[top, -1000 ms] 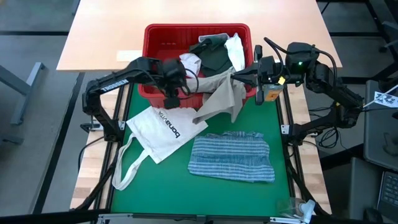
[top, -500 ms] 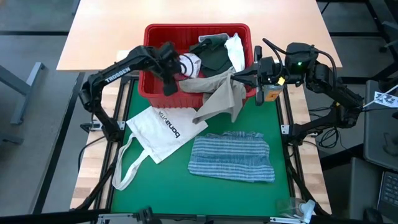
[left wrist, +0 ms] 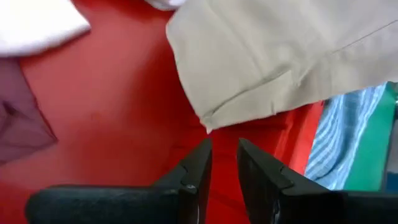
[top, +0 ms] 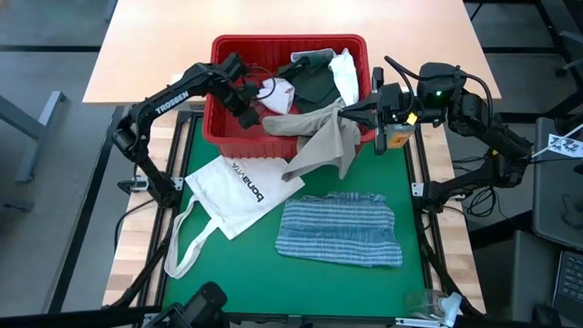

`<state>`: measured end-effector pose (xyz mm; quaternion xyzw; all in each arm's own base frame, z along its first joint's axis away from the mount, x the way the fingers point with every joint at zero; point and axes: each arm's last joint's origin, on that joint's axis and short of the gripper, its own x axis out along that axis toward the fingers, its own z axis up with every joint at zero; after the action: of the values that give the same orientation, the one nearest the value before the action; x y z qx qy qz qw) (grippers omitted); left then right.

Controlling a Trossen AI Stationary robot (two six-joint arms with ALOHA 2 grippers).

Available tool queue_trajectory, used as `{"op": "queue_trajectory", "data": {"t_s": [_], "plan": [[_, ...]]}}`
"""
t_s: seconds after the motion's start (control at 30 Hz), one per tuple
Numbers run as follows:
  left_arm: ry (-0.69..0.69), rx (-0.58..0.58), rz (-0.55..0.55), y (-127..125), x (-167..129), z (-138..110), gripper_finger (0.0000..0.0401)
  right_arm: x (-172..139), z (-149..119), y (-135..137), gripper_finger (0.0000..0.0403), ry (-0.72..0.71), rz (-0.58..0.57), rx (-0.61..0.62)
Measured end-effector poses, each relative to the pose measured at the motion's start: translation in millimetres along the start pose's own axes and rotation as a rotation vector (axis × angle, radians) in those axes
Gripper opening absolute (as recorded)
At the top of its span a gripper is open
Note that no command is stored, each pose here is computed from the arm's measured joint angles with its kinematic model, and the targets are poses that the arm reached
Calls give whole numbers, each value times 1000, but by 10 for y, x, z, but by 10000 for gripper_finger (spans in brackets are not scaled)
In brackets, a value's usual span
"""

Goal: Fold Laundry from Bin
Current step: Remove the brown shorts from the red bin

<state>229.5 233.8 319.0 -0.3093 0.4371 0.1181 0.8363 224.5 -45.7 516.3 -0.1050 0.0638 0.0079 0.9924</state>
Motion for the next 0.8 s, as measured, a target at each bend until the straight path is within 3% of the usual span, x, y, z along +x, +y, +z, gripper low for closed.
{"op": "queue_trajectory", "data": {"t_s": [0.17,0.4,0.63,0.8], "plan": [[18,-72,7,98,103,-72,71,0,0,0,0,0,0,0],[60,-125,247,90,195,-116,71,0,0,0,0,0,0,0],[65,-112,271,57,215,-115,71,0,0,0,0,0,0,0],[53,-104,398,94,203,-104,71,0,0,1,0,0,0,0]]}}
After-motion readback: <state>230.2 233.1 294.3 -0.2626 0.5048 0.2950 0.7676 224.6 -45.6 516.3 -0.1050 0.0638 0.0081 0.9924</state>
